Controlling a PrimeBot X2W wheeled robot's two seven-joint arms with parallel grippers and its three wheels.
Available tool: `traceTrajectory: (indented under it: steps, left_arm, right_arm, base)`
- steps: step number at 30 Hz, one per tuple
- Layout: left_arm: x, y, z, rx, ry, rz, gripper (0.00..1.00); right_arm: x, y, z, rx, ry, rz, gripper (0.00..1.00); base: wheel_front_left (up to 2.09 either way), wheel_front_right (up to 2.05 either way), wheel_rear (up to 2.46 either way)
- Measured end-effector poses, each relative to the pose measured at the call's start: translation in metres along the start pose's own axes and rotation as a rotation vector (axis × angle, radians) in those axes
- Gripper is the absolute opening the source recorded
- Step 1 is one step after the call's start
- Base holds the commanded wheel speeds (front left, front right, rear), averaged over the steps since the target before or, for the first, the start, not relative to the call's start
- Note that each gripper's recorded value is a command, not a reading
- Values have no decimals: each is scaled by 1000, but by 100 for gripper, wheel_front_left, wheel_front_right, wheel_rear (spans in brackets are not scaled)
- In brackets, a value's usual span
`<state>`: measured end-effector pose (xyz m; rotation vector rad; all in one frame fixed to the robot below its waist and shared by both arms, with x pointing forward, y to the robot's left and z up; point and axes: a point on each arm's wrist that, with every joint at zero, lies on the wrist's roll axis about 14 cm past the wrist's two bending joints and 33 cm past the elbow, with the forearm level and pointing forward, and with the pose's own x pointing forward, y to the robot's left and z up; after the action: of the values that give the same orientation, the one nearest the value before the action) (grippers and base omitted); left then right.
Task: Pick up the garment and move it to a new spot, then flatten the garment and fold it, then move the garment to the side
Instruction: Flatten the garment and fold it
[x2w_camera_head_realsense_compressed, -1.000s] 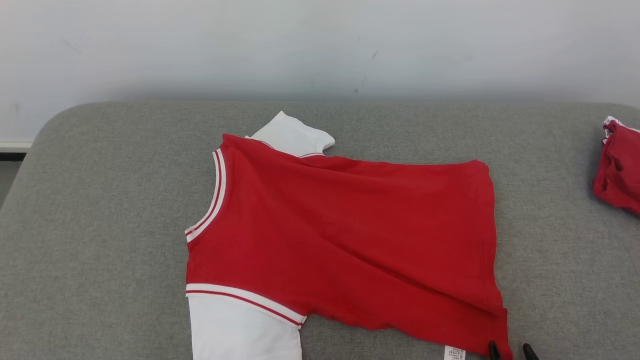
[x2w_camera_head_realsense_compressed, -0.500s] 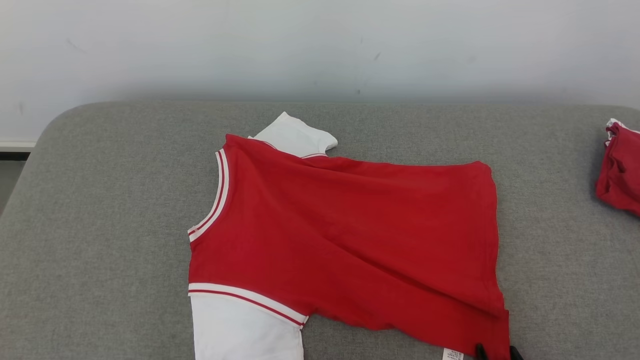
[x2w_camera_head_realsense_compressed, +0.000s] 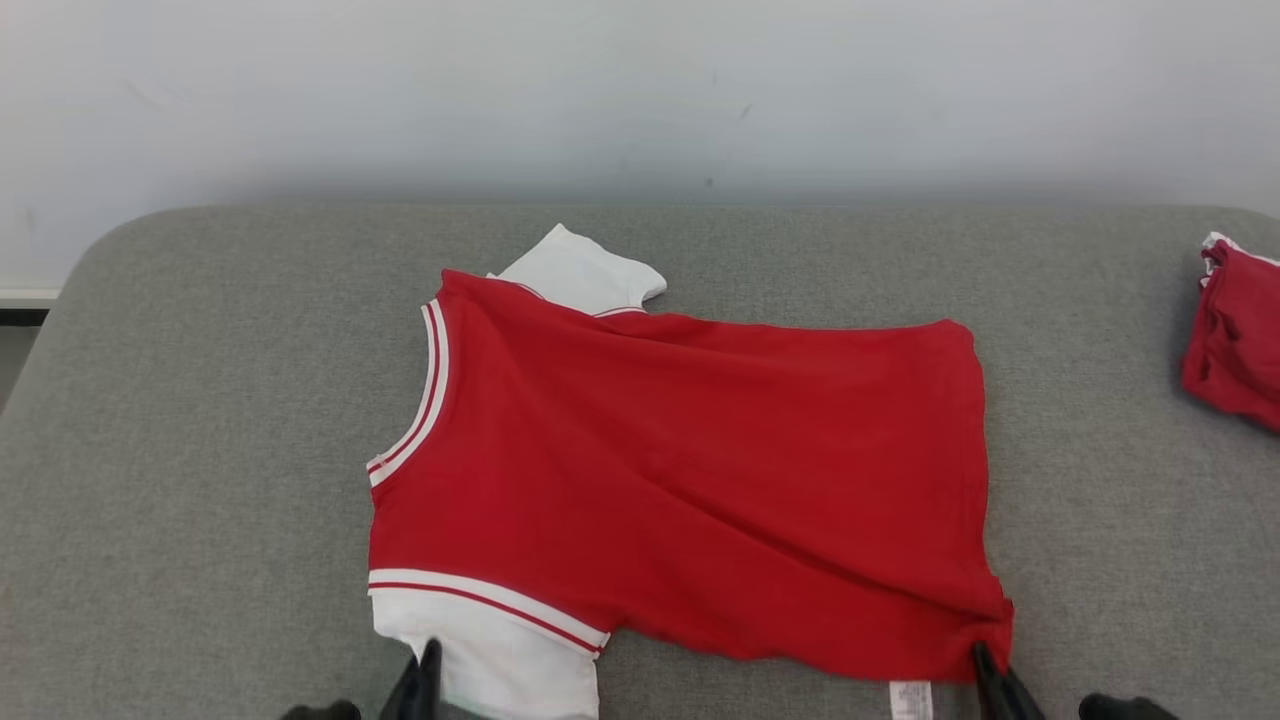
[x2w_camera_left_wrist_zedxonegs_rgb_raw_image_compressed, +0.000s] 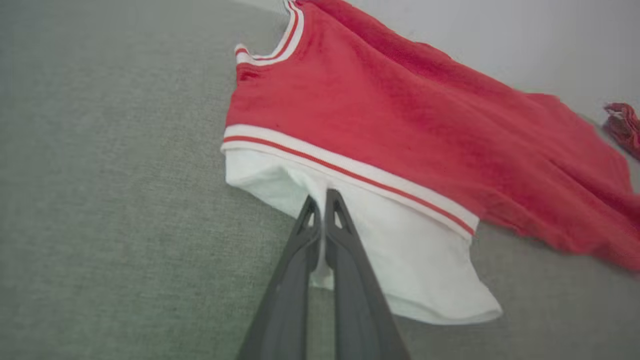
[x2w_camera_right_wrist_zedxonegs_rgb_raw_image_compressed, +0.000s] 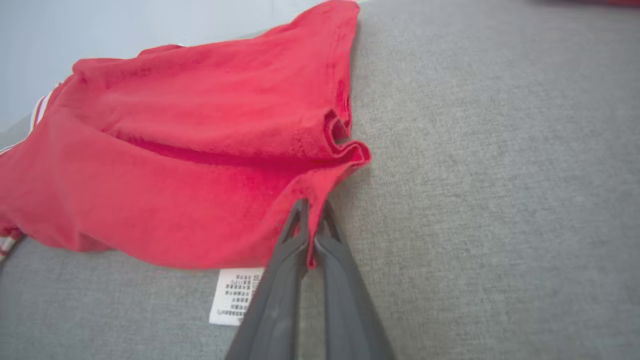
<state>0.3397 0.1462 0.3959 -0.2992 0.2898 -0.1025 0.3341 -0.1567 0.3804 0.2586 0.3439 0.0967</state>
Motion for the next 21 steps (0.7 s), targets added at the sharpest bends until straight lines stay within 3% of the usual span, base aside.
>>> traceTrajectory:
  steps: [7,10,21]
  left_arm:
    - [18,-18,78,62,-220,-96,0]
    - [32,-30,113,126,-294,-156,0]
    - [106,-78,284,382,-547,-324,0]
  right_arm:
    - [17,19,69,-30,-175,80,0]
    - [28,24,100,22,-236,102,0]
    - [102,53,233,-150,-456,230,0]
  base:
    - [0,0,0]
    - [0,0,0]
    - [0,0,0]
